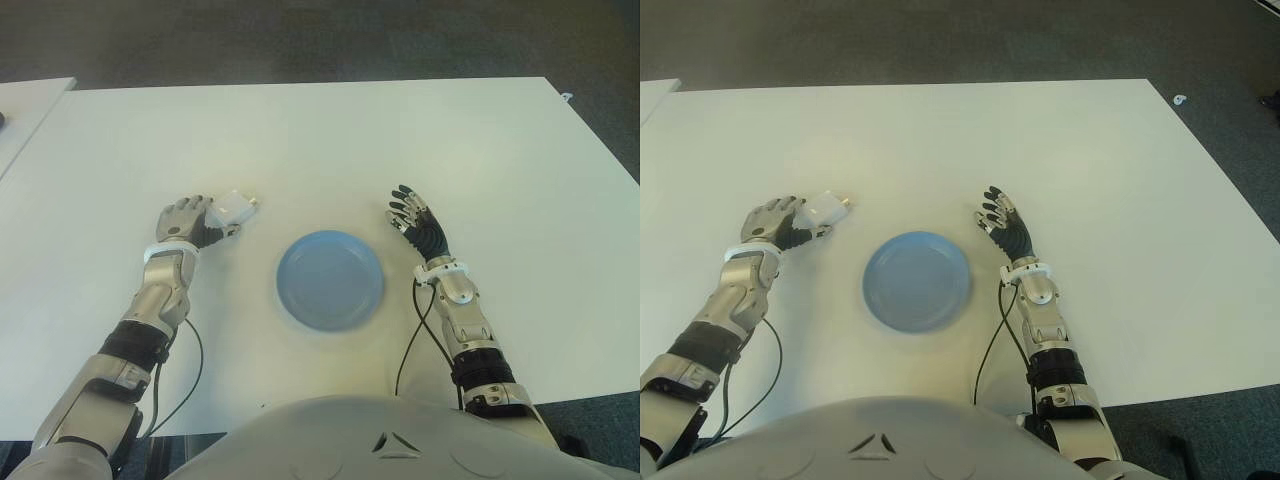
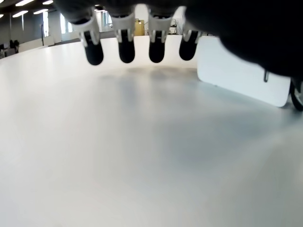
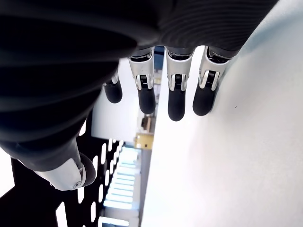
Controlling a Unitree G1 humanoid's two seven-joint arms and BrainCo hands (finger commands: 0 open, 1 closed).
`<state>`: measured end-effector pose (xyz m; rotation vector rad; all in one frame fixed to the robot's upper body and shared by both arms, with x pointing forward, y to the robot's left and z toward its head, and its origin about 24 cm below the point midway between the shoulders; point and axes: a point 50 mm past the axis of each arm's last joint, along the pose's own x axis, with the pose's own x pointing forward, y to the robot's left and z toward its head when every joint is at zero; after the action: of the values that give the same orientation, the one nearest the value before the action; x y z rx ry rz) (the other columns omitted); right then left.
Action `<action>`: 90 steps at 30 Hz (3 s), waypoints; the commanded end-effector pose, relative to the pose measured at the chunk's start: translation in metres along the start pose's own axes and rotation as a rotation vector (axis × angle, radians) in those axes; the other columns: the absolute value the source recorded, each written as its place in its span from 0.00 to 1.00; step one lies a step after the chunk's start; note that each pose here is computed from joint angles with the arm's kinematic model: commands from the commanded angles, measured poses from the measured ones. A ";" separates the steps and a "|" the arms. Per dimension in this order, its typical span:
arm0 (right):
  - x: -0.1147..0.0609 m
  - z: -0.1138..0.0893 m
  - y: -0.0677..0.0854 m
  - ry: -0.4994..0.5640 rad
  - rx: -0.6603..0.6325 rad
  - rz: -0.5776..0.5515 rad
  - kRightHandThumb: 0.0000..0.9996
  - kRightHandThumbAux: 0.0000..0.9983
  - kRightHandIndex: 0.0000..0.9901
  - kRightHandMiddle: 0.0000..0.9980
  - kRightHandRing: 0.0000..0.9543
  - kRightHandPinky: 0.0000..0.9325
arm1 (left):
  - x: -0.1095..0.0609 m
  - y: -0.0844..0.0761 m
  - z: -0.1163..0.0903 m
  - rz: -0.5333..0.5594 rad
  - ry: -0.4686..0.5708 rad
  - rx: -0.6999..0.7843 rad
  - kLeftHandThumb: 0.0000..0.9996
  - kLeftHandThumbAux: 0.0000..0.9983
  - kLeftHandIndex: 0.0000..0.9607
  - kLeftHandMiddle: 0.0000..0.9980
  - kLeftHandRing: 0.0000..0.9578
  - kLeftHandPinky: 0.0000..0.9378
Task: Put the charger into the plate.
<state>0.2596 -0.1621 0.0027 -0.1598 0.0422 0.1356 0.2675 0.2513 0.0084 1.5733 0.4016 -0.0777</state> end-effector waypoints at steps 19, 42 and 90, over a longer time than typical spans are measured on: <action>-0.006 -0.006 0.001 0.033 0.002 0.003 0.19 0.61 0.00 0.14 0.16 0.16 | 0.002 -0.006 0.015 0.030 -0.087 -0.061 0.17 0.32 0.12 0.13 0.11 0.14; -0.004 -0.005 0.003 0.040 0.004 0.006 0.18 0.59 0.00 0.15 0.17 0.15 | 0.000 0.007 0.030 0.372 -0.072 -0.304 0.68 0.68 0.46 0.75 0.79 0.78; -0.002 -0.001 0.007 0.052 0.000 0.004 0.22 0.63 0.00 0.16 0.18 0.15 | -0.040 0.052 0.057 0.537 -0.204 -0.587 0.74 0.70 0.46 0.86 0.89 0.92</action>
<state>0.2588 -0.1571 0.0060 -0.1564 0.0623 0.1309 0.2615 0.1910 0.0673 1.0413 -0.1715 0.3062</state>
